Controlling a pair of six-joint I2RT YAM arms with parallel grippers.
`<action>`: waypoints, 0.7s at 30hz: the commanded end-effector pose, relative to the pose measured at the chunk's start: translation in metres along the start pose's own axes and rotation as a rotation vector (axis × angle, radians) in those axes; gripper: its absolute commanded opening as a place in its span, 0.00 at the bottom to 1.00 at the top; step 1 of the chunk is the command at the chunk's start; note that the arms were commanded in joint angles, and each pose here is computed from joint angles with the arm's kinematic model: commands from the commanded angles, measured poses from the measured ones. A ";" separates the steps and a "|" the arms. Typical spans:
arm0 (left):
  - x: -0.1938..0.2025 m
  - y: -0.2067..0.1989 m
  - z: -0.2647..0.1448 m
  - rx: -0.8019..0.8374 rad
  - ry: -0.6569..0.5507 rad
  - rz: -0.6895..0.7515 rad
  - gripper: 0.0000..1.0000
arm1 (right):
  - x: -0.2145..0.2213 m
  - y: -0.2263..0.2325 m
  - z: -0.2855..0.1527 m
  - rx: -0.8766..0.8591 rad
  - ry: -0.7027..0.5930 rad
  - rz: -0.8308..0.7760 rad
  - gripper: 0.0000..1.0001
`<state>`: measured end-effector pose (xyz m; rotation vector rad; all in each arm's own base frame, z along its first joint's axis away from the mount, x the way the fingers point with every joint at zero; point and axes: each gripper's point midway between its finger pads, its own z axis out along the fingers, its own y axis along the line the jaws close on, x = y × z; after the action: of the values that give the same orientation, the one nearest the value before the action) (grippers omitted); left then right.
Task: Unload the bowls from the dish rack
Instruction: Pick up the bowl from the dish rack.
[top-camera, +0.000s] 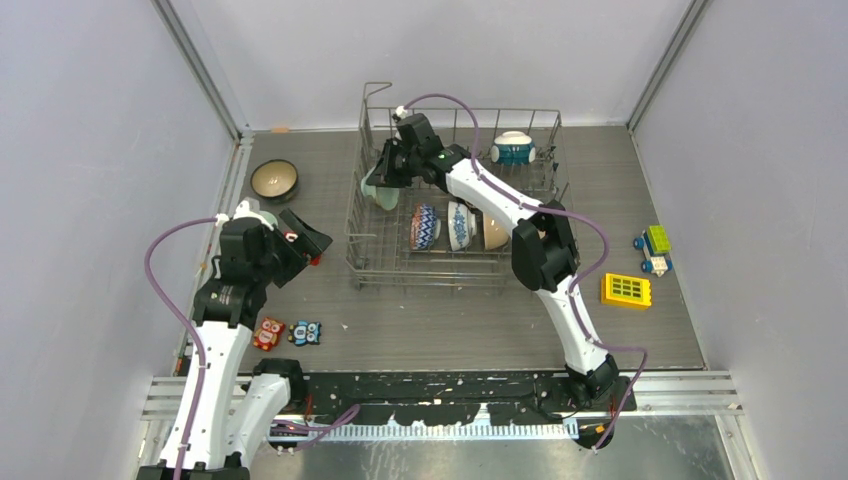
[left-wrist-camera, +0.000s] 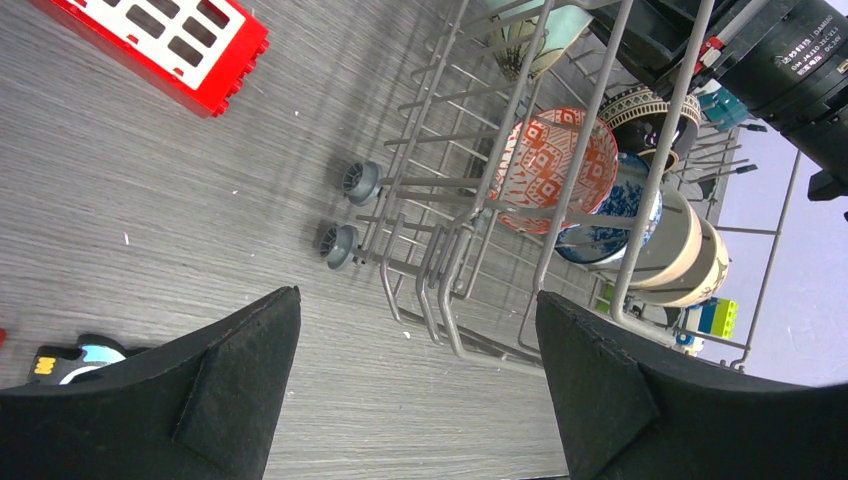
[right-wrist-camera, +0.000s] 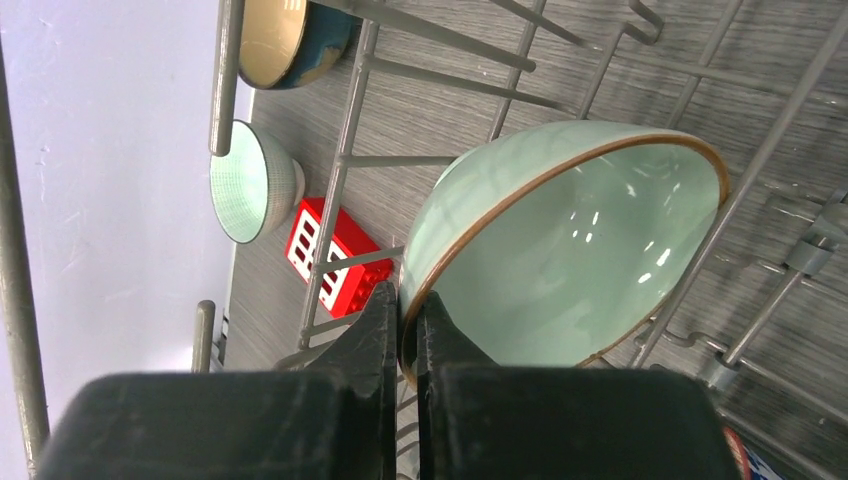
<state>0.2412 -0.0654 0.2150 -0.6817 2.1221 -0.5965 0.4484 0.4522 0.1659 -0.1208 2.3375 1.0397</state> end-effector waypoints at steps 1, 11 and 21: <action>-0.010 -0.009 -0.008 0.030 -0.037 0.030 0.88 | -0.020 0.024 -0.014 -0.041 -0.064 -0.028 0.01; -0.018 -0.016 -0.015 0.040 -0.062 0.037 0.88 | -0.058 0.042 -0.070 -0.058 -0.153 -0.046 0.01; -0.027 -0.024 -0.024 0.053 -0.093 0.040 0.88 | -0.074 0.055 -0.116 -0.086 -0.207 -0.047 0.01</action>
<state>0.2424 -0.0625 0.2335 -0.6586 2.0831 -0.5845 0.4374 0.4237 0.2129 -0.1027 2.3035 1.0257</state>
